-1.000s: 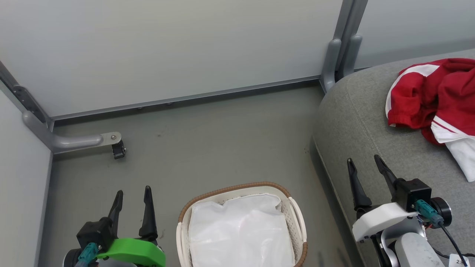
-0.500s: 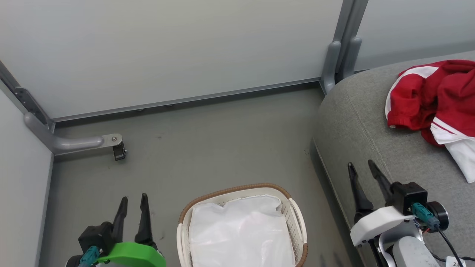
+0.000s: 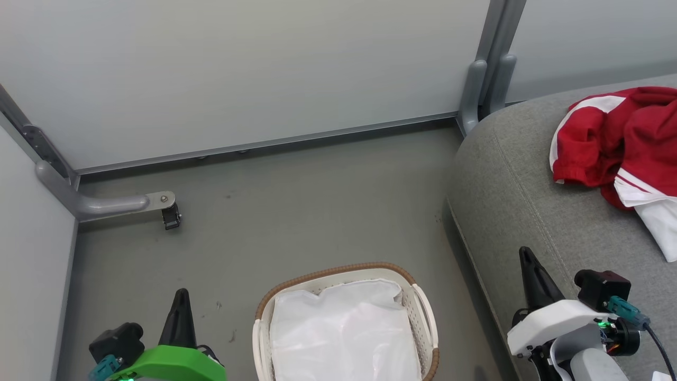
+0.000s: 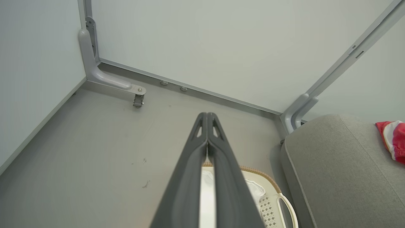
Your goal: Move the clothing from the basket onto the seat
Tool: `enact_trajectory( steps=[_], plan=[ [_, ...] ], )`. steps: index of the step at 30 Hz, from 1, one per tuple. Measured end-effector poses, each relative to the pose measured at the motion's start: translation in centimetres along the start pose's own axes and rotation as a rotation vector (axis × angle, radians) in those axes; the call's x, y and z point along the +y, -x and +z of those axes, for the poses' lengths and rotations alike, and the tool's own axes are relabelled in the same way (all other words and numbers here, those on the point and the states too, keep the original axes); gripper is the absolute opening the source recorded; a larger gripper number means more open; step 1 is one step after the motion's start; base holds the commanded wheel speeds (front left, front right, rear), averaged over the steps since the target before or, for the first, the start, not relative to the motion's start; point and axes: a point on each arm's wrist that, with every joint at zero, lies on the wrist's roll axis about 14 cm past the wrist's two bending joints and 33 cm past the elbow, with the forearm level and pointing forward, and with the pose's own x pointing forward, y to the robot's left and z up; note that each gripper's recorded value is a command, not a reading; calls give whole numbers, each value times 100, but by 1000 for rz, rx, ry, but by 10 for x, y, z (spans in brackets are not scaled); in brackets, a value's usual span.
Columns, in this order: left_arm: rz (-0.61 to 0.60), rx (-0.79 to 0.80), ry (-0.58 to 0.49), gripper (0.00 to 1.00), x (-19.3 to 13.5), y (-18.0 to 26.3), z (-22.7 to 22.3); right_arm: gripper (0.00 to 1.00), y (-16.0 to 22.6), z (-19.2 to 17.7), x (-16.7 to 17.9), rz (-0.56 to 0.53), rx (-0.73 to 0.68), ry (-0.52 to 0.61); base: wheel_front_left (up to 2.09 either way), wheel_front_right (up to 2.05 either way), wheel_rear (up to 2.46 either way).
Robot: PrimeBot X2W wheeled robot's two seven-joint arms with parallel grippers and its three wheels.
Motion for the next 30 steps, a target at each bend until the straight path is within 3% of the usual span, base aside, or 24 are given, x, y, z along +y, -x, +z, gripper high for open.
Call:
enact_trajectory(
  steps=[30],
  plan=[
    [46, -15, 427, 0, 13, -5, 19, 0, -2, 9, -16, -79, -6, -471, 0, 0, 0]
  ],
)
